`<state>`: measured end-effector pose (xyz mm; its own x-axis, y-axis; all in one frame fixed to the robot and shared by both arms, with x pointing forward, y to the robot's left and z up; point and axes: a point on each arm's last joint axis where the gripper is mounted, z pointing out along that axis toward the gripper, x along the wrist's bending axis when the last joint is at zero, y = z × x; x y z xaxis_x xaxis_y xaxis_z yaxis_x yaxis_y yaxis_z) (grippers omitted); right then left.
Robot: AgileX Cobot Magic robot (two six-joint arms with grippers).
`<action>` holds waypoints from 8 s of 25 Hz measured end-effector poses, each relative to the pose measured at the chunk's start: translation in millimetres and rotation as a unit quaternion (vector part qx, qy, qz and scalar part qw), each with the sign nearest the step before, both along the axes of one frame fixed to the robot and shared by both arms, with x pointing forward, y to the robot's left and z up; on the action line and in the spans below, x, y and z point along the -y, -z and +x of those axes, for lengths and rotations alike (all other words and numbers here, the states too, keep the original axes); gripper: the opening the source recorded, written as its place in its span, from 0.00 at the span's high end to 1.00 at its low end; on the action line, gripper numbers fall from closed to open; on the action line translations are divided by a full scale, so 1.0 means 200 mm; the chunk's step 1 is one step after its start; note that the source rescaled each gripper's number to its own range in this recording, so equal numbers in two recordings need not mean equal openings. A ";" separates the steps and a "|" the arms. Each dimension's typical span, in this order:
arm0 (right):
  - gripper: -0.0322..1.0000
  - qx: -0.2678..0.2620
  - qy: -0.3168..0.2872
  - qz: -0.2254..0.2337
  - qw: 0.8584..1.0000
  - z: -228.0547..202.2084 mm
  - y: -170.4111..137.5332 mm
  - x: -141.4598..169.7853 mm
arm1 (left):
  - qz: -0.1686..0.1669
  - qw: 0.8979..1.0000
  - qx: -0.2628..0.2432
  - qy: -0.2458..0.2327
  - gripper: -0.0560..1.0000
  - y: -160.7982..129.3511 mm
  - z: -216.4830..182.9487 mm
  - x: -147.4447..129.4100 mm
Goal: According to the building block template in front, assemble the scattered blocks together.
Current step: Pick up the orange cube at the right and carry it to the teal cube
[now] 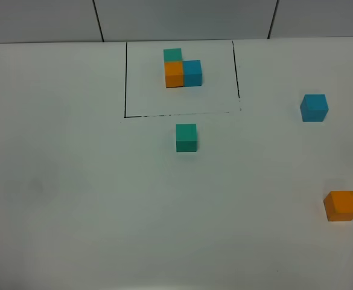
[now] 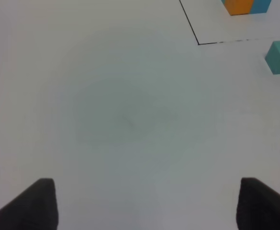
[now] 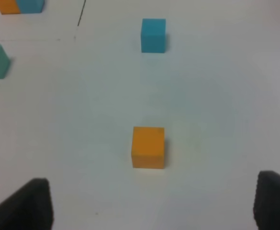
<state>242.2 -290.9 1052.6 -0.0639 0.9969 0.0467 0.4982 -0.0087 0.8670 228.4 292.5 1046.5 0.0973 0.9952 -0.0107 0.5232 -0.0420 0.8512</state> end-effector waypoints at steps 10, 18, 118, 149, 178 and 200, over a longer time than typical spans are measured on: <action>0.25 0.000 0.000 0.000 1.000 0.00 0.00 0.00 | 0.000 1.000 0.000 0.000 0.29 0.00 0.00 0.00; 0.25 -0.071 0.001 -0.004 0.997 0.12 0.00 0.00 | 0.000 1.000 0.000 0.000 0.29 0.00 0.00 0.00; 0.95 -0.415 -0.007 -0.028 0.910 1.56 0.70 -1.41 | 0.000 1.000 0.000 0.000 0.30 0.00 0.00 0.00; 0.95 -0.398 -0.008 -0.006 0.917 1.60 0.77 -1.44 | 0.000 1.000 0.000 0.000 0.30 0.00 0.00 0.00; 0.95 -0.384 0.007 -0.009 0.923 1.62 0.78 -1.44 | 0.000 1.000 0.000 0.000 0.30 0.00 0.00 0.00; 0.95 -0.377 0.005 -0.024 0.926 1.62 0.78 -1.43 | 0.000 1.000 0.000 0.000 0.30 0.00 0.00 0.00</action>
<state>566.8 -4.6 897.0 -0.0225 0.9993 0.0308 0.9619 0.0132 0.2731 228.4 292.5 1046.5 0.0973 0.9952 -0.0107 0.5232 -0.0420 0.8512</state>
